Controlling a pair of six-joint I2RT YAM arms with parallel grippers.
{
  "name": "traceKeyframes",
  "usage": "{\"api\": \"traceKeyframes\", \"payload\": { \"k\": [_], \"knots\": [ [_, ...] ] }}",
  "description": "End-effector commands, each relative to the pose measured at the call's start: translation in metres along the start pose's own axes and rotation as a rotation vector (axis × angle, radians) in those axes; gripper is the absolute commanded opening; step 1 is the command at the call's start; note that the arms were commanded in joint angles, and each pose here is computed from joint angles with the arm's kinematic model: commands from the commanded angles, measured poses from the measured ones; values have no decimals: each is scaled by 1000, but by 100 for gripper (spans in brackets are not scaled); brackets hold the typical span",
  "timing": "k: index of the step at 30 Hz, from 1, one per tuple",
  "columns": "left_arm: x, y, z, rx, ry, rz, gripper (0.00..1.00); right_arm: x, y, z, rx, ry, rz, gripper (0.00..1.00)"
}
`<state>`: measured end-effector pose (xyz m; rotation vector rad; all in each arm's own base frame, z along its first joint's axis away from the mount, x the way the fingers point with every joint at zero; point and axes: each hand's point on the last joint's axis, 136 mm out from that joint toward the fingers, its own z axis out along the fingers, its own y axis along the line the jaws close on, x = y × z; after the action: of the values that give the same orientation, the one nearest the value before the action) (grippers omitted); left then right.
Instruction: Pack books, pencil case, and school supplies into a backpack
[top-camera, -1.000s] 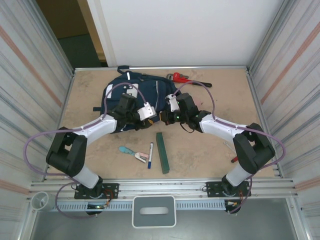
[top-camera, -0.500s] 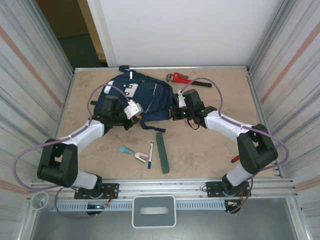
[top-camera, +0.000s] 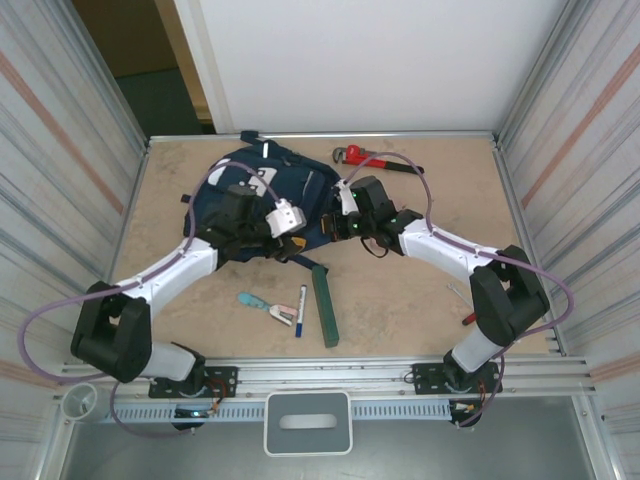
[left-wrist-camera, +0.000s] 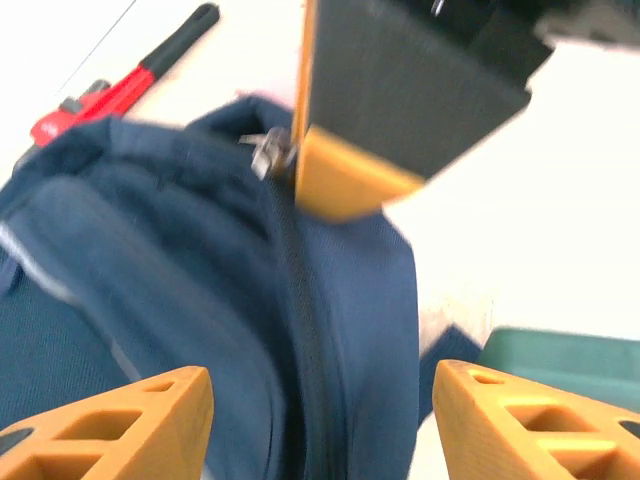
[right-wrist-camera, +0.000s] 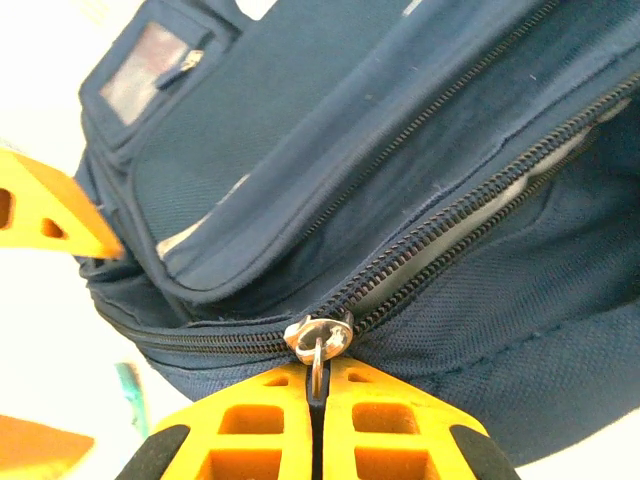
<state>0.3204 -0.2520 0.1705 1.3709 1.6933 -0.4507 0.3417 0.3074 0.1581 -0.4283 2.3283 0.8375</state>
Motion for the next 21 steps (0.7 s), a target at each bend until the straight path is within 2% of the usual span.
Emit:
{"api": "traceKeyframes", "payload": {
  "k": [1,3,5,7,9,13,16,18,21],
  "knots": [
    [2,4,13,21,39,2,58,-35,39,-15,-124,-98,-15,0],
    [1,3,20,47,36,-6,53,-35,46,-18,-144,-101,-18,0],
    [0,3,23,61,35,-16,38,-32,48,-19,-147,-95,-20,0],
    [2,6,20,55,40,-21,16,-28,38,-21,-110,-84,-20,0],
    [1,9,11,52,20,-29,6,-22,18,-23,-46,-70,-4,0],
    [-6,15,-22,41,-96,-48,0,-3,-49,-25,162,32,104,0],
    [-8,25,-46,-18,-203,-47,0,6,-94,-27,289,96,193,0],
    [-5,32,-56,-67,-229,-44,0,1,-99,-25,281,88,209,0],
    [7,44,-58,-133,-187,-65,0,-14,-74,-20,185,48,178,0]
  ]
}}
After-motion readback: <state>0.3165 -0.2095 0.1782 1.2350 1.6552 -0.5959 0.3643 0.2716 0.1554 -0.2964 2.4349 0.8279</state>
